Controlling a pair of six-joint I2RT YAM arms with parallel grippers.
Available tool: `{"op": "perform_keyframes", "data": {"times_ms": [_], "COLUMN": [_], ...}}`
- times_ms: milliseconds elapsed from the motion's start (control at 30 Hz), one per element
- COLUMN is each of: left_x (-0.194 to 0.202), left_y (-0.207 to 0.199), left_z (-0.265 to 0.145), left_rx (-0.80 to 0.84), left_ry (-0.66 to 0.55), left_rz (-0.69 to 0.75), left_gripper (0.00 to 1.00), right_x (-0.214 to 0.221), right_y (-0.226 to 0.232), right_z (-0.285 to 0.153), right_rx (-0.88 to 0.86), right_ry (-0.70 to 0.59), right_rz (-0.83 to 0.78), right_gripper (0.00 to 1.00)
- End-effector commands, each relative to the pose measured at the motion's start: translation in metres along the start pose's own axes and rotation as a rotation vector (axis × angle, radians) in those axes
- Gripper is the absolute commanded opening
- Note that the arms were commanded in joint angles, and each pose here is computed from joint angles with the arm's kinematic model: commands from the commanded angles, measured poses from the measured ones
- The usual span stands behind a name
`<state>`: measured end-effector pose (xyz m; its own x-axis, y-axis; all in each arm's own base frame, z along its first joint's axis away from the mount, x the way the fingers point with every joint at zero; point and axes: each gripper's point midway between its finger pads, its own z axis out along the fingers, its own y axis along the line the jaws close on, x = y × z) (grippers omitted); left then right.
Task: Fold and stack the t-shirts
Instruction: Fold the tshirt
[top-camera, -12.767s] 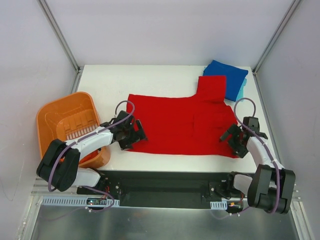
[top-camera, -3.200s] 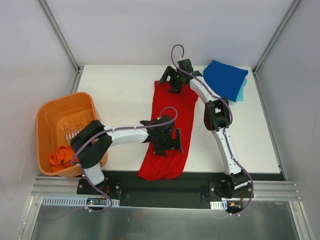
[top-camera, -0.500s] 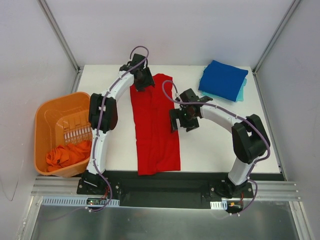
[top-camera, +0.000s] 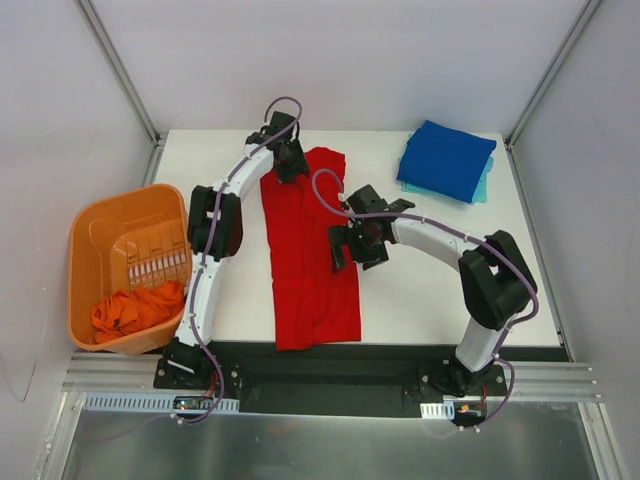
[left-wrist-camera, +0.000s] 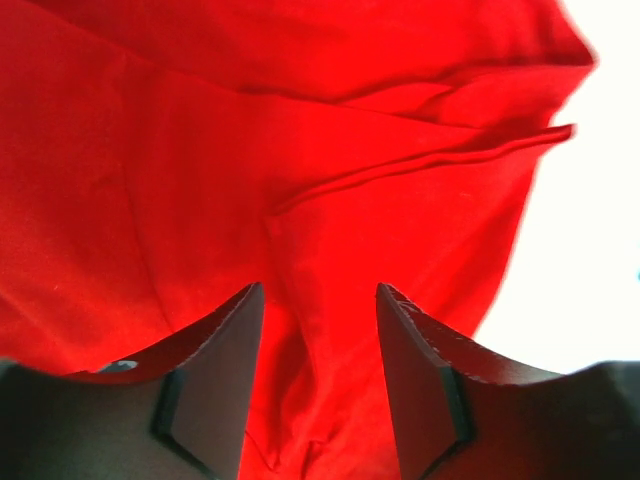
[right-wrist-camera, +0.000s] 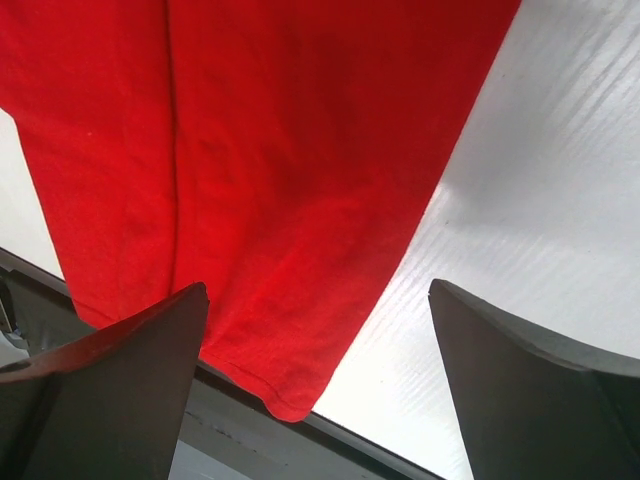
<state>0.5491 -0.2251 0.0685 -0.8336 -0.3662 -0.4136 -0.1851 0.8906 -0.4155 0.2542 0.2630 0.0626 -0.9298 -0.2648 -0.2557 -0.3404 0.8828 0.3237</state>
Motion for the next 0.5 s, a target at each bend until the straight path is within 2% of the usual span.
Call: {"op": "perform_keyframes", "data": {"times_ms": [0, 133, 200, 467], "left_x": [-0.008, -0.009, -0.010, -0.021], "left_y": [0.010, 0.009, 0.006, -0.011], "left_z": [0.005, 0.009, 0.009, -0.008], "left_rx": [-0.023, -0.022, -0.011, 0.042], "left_ry": [-0.011, -0.013, -0.013, -0.047], "left_rz": [-0.007, -0.013, -0.022, -0.009], "left_gripper": [0.44, 0.29, 0.17, 0.03], "right_x": [0.006, 0.011, 0.012, 0.016], "right_y": [0.012, 0.013, 0.012, 0.005], "right_z": [-0.007, -0.008, -0.011, -0.025], "right_rx": [-0.033, -0.040, -0.033, 0.014], "right_ry": [-0.017, -0.009, -0.020, -0.054], "right_rz": [-0.008, -0.005, -0.004, -0.012], "right_gripper": [0.97, 0.97, 0.97, 0.97]}}
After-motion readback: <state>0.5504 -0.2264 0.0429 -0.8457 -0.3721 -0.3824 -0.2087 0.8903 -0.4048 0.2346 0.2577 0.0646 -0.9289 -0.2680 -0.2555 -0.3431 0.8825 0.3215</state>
